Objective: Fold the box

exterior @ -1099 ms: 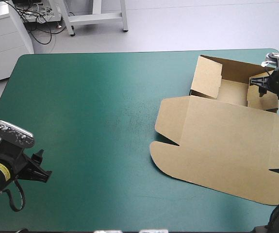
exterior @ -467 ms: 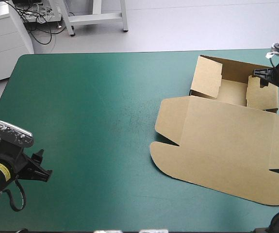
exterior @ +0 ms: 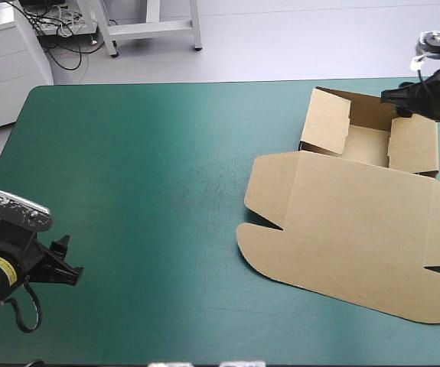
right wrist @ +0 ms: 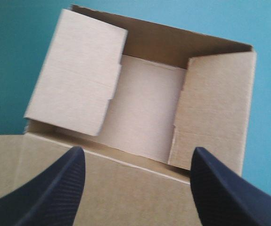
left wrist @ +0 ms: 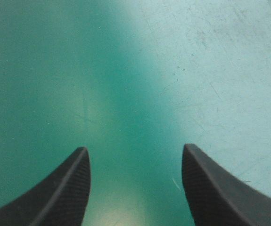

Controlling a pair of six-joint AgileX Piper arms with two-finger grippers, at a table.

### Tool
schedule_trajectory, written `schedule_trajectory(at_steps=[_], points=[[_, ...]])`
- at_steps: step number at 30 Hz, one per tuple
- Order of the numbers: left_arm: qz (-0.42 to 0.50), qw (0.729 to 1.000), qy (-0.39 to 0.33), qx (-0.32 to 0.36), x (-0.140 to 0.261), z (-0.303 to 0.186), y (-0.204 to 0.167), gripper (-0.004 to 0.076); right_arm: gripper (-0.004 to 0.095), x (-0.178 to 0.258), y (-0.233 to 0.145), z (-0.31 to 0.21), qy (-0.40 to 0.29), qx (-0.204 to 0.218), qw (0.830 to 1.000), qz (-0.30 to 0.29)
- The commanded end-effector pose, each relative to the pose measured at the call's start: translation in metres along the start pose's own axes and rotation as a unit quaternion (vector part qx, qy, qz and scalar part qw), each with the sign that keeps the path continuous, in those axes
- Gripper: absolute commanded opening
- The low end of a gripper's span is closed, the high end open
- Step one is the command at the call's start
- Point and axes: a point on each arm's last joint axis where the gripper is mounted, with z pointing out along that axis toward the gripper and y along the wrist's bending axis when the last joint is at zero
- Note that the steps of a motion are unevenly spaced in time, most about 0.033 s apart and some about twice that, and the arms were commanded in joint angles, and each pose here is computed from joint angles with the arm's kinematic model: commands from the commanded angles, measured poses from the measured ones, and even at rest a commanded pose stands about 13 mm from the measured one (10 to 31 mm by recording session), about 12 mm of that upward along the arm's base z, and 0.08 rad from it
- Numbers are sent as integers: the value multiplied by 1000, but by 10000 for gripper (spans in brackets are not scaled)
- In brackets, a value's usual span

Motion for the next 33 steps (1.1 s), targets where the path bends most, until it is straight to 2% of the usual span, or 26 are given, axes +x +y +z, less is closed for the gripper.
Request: schedule_trajectory(at_steps=[1, 5, 8, 14, 17, 24, 33], points=[[-12, 999, -43, 13, -11, -5, -1, 409, 553, 0, 31, -54, -78, -15, 995, -67], [-16, 999, -43, 21, -11, -5, -2, 409, 531, 11, 64, -92, -119, -43, 984, -125], [-17, 998, -49, 23, -12, -5, -3, 409, 529, 21, 84, -116, -139, -81, 975, -154], [-18, 998, -50, 26, -12, -5, -3, 407, 485, 52, 104, -151, -151, -135, 960, -195], [-18, 998, -52, 26, -13, -5, -3, 407, 485, 75, 101, -155, -149, -148, 955, -207], [-19, 997, -69, 32, -9, -3, -5, 407, 458, 148, 81, -133, -165, -151, 948, -228], [-32, 990, -121, 62, 29, 2, -13, 407, 450, 230, 62, -102, -174, -171, 943, -227]])
